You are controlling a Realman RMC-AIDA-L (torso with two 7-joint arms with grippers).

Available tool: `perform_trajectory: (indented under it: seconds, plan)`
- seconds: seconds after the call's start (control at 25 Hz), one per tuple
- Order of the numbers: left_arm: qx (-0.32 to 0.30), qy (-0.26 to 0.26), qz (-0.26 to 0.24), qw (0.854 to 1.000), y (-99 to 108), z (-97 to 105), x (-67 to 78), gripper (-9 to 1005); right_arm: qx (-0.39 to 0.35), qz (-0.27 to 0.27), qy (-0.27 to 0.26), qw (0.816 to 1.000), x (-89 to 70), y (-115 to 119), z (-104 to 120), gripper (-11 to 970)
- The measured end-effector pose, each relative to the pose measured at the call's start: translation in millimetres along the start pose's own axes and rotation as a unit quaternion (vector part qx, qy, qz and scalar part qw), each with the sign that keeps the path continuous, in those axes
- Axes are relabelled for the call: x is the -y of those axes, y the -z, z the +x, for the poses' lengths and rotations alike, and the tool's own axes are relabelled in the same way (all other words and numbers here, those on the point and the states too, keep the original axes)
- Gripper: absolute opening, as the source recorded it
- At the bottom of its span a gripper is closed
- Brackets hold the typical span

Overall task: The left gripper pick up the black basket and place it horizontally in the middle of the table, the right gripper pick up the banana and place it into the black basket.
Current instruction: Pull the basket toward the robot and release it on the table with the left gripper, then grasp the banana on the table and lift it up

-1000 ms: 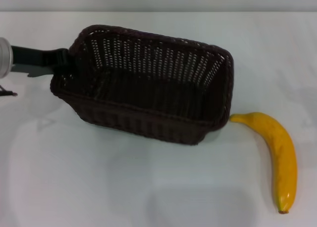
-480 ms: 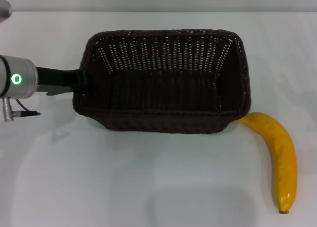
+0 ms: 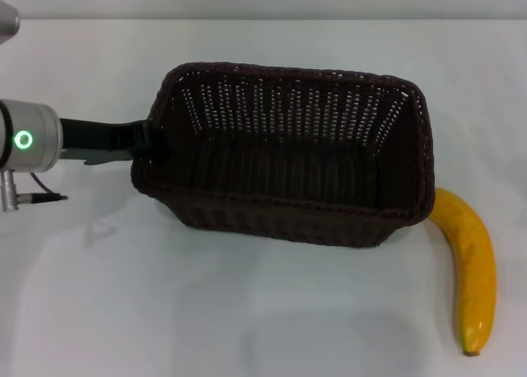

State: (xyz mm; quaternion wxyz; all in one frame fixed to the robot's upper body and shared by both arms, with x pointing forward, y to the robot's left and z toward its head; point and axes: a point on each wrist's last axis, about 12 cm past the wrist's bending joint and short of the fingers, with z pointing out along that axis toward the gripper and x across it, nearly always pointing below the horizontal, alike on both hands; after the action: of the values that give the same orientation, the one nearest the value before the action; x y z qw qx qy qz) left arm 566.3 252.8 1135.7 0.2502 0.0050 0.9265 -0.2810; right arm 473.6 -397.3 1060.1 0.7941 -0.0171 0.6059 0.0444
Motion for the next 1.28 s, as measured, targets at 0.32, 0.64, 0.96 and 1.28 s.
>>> perform_trajectory:
  seconds: [0.32, 0.64, 0.96, 1.28]
  plan:
    - [-0.006, -0.002, 0.002, 1.0, 8, 1, -9.2, 456, -0.001, -0.002, -0.002, 1.0, -0.4, 1, 0, 843]
    - [0.092, -0.055, 0.047, 0.993, 61, -21, -31.3, 758, 0.015, -0.002, -0.006, 1.0, 6.1, 10, -9, 842]
    - [0.251, -0.149, 0.067, 0.954, 109, -17, -68.4, 882, -0.029, -0.05, -0.101, 0.993, 45.3, 4, -43, 841]
    - [0.388, -0.157, 0.09, 0.904, 127, 16, -101.7, 885, -0.179, -0.147, -0.212, 0.95, 75.5, -23, -89, 840]
